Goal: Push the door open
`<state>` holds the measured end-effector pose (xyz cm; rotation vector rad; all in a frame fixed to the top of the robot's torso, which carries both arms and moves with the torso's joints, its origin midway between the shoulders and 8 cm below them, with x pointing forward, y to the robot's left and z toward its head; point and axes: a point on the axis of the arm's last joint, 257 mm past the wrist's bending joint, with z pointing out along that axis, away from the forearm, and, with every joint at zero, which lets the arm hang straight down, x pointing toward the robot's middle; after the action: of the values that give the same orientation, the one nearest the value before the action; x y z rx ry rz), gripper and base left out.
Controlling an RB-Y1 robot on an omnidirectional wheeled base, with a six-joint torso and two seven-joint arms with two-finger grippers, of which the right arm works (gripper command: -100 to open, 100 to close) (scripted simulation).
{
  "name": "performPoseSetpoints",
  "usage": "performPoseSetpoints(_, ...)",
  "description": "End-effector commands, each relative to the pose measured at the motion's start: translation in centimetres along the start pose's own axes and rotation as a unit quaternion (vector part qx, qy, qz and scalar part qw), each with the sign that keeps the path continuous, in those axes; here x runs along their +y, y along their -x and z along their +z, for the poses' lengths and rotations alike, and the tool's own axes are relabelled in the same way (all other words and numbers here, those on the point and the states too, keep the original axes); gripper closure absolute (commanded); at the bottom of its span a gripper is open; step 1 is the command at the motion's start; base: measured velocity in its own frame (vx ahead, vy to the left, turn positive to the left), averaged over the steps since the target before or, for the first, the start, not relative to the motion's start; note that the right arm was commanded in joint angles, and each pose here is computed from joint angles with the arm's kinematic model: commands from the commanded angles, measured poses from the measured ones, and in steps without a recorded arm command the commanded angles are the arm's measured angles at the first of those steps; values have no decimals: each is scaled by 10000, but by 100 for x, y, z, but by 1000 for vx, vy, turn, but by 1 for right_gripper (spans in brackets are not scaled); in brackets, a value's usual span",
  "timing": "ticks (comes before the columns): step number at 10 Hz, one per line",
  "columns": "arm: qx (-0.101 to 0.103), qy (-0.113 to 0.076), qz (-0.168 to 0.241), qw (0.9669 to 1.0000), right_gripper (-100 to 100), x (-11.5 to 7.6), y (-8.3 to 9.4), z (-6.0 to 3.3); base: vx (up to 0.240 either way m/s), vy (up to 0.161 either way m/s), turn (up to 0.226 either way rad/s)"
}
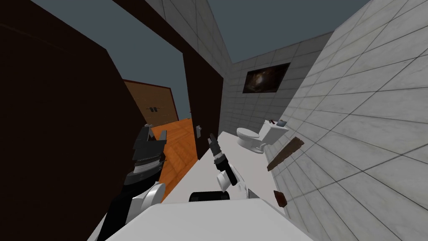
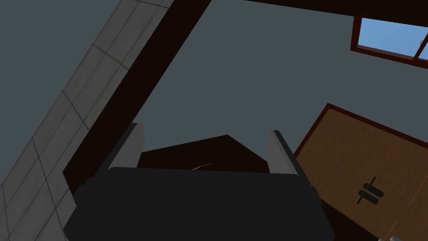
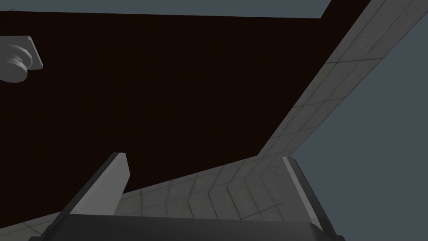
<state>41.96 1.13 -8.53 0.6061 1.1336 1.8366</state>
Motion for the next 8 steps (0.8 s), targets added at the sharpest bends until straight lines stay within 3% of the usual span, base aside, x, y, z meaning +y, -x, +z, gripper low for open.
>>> performPoseSetpoints(1,136,-109,102,9998,-100,-116,-113,17,115,-30,-34)
performPoseSetpoints(8,724,-540,480,9948,-100,-545,-651,15,117,-15,-38)
